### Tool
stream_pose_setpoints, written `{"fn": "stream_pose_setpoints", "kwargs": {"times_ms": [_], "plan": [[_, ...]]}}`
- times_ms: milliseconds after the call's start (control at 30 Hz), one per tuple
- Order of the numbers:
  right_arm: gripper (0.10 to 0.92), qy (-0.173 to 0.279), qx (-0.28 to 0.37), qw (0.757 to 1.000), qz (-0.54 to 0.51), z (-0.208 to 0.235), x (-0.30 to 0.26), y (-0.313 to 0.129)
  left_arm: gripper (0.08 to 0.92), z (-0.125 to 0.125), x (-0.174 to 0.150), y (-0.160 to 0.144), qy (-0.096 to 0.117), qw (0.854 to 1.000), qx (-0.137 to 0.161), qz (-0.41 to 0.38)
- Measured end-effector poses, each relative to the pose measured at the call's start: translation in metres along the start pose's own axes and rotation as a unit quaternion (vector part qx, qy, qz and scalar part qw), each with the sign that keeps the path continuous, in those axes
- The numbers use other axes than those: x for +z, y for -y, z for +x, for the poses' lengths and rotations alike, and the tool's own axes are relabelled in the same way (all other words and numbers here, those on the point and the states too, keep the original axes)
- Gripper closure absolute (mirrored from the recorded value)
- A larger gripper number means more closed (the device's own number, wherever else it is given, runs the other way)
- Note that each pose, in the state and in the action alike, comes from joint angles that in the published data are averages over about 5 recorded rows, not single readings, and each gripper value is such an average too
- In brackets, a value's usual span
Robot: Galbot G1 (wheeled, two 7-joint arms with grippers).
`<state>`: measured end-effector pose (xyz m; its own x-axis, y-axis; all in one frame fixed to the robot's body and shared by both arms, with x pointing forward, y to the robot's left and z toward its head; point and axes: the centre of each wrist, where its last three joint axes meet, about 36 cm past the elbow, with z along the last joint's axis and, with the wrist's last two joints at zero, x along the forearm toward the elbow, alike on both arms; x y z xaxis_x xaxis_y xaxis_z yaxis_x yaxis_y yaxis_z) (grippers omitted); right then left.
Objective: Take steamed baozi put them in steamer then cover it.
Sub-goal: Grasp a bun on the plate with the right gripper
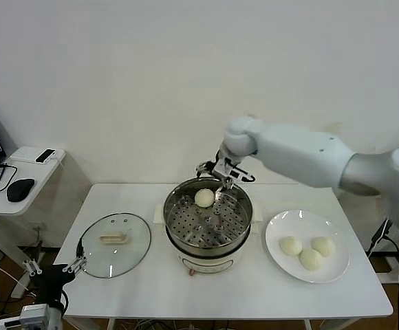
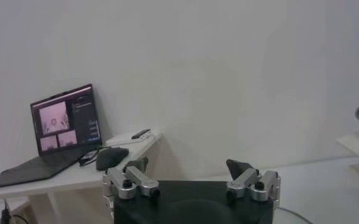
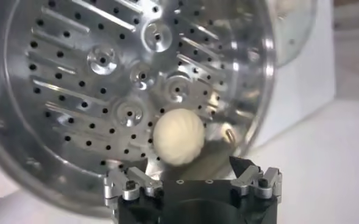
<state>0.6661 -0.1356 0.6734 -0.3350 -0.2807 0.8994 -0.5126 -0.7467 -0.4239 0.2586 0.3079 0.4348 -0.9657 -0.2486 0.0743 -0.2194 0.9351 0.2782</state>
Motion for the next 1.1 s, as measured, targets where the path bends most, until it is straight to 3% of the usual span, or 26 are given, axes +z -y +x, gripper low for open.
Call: {"fn": "stream_pose_setpoints", "kwargs": {"times_ms": [467, 767, 1100], "plan": [[0.2, -0.042, -0.011, 0.975, -0.217, 0.057, 0.027, -0.161, 0.177, -0.007, 0.001, 0.007, 0.004, 1.0, 0.025, -0.013], [0.2, -0.052, -0.046, 0.945, -0.32, 0.034, 0.028, -0.262, 0.177, -0.009, 0.002, 0.008, 0.005, 0.999, 0.031, -0.022], [0.2, -0.053, -0.087, 0.928, -0.358, -0.001, 0.031, -0.298, 0.177, -0.008, 0.006, 0.006, -0.003, 0.999, 0.026, -0.024]]}}
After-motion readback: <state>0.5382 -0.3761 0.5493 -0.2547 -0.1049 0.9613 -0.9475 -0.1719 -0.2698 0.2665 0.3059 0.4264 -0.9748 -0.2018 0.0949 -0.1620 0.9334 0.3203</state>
